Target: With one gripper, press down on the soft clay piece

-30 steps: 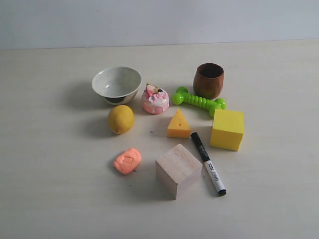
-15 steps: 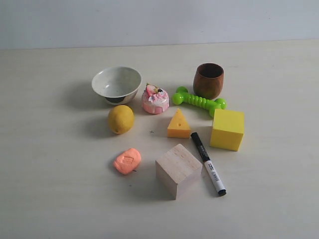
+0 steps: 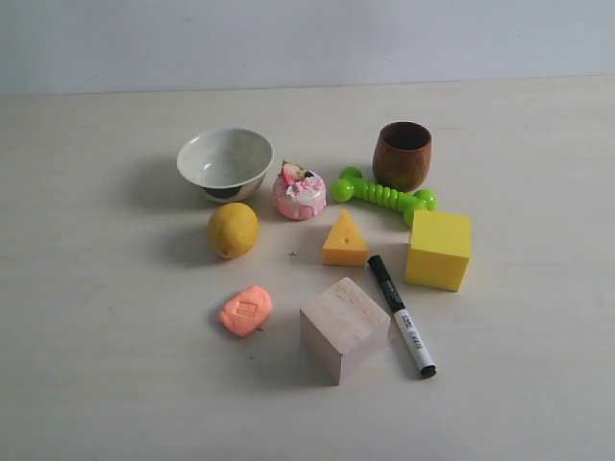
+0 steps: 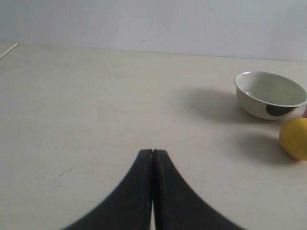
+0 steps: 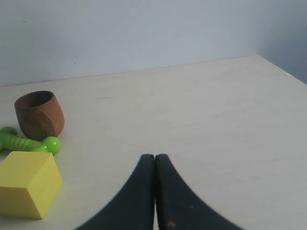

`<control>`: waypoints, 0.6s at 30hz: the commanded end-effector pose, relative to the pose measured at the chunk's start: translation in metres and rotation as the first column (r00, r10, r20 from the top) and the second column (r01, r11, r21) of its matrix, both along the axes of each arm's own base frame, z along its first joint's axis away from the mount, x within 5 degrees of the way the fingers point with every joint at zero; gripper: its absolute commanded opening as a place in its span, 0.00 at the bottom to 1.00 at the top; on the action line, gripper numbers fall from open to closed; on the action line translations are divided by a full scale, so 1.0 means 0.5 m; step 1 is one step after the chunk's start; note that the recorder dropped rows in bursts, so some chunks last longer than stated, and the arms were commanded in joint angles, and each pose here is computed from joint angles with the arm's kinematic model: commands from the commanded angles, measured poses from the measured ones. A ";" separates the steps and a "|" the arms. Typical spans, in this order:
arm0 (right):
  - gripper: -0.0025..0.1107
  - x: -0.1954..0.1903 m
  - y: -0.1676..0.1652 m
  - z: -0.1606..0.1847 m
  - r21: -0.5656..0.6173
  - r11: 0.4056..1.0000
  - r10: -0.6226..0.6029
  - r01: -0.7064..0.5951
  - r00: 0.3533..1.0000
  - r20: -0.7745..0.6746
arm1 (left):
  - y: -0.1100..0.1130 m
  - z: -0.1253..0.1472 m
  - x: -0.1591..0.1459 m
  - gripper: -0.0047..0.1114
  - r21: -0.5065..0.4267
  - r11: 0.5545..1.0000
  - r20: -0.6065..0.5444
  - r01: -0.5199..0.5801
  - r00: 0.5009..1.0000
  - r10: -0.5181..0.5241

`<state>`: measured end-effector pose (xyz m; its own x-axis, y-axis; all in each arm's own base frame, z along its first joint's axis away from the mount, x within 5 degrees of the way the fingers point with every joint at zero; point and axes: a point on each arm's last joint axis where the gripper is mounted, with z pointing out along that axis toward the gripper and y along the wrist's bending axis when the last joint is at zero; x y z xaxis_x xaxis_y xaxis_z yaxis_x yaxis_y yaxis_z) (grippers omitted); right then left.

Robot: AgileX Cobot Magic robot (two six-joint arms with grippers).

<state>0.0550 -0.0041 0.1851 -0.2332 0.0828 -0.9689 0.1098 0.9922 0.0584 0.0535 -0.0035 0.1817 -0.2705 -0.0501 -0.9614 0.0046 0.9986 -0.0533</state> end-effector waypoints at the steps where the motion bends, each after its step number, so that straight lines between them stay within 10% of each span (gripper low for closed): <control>1: 0.03 0.000 -0.001 -0.001 -0.004 1.000 -0.004 0.004 1.000 0.006 | 0.000 0.000 0.000 0.04 0.007 1.000 0.008 0.003 1.000 -0.003; 8: 0.03 0.000 -0.001 -0.001 -0.004 1.000 -0.004 0.004 1.000 0.006 | 0.013 -0.001 -0.001 0.04 0.213 0.977 0.006 -0.016 1.000 0.015; 18: 0.03 0.000 -0.001 -0.001 -0.004 1.000 -0.004 0.004 1.000 0.006 | 0.002 0.000 0.000 0.04 0.039 0.999 0.013 -0.002 1.000 0.001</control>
<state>0.0550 -0.0041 0.1851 -0.2332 0.0828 -0.9689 0.1098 0.9922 0.0584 0.0534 -0.0017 0.1812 -0.2752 0.0041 -0.9614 0.0000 1.0000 0.0042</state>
